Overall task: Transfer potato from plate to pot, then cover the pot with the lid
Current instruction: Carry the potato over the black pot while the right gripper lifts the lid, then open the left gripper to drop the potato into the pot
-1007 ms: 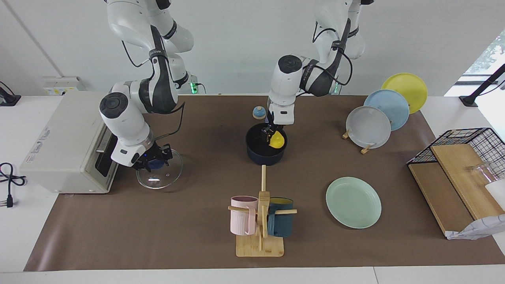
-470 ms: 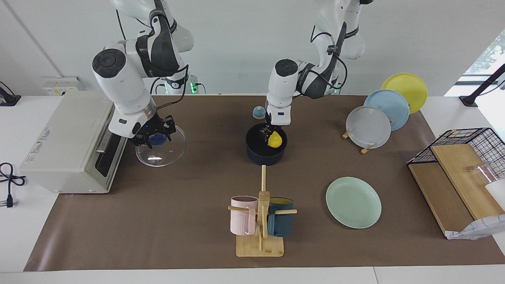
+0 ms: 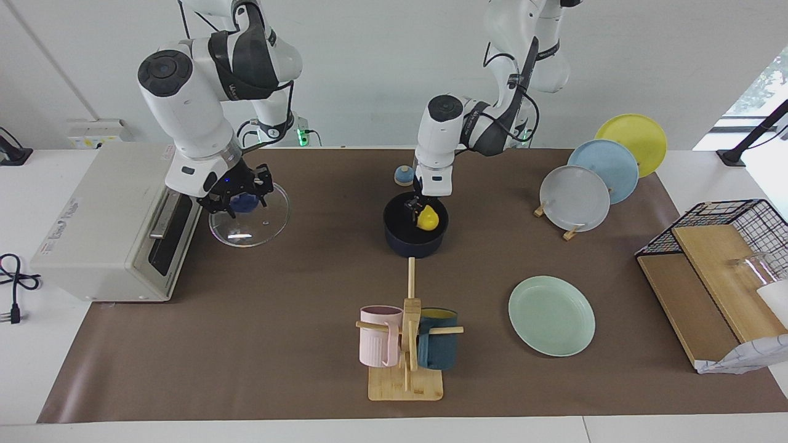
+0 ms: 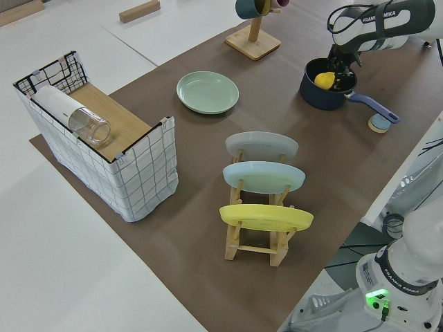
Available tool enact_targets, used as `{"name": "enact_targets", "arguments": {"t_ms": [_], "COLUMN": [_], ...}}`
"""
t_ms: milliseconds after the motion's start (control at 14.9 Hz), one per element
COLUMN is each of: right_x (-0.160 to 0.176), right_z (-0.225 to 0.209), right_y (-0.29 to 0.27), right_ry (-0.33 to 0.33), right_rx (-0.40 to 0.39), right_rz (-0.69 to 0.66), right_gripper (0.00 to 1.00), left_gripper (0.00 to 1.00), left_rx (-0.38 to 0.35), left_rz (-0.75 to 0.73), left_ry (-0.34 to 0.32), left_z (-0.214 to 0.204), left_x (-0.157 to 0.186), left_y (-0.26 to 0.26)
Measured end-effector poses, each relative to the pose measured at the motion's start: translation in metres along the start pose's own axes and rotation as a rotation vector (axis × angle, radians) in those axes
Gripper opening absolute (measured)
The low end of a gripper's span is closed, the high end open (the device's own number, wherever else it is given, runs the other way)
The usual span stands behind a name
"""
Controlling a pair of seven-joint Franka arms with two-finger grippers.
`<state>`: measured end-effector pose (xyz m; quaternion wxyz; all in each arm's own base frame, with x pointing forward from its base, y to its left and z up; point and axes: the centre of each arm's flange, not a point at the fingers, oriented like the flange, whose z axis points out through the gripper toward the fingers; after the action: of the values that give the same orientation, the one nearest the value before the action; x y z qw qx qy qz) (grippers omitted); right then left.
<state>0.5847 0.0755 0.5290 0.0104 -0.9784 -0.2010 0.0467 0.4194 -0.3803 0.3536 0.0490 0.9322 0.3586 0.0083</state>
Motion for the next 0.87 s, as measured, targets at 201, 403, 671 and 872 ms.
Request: {"name": "enact_targets", "arguments": {"t_ms": [201,403,671,872], "right_x": [0.001,0.002,0.004,0.004], "right_z": [0.001,0.001,0.001,0.001], "right_y": [-0.005,-0.009,-0.014,-0.016], "right_ry": [-0.003,-0.003,-0.003,-0.003], "right_rx": [0.001,0.001,0.002,0.002], "right_rz": [0.024,0.040,0.043,0.042], "right_gripper": [0.65,0.65,0.65,0.65], "left_gripper": [0.70,0.70,0.70,0.70], "left_rx": [0.003,0.007,0.004,0.004], "left_rz": [0.000,0.011,0.017,0.015], "left_ry": [0.000,-0.002,-0.002,-0.002], "left_z": [0.003,0.015,0.019,0.019], "left_x": [-0.001,-0.007,-0.011,-0.010], "left_y": [0.000,0.001,0.002,0.002]}}
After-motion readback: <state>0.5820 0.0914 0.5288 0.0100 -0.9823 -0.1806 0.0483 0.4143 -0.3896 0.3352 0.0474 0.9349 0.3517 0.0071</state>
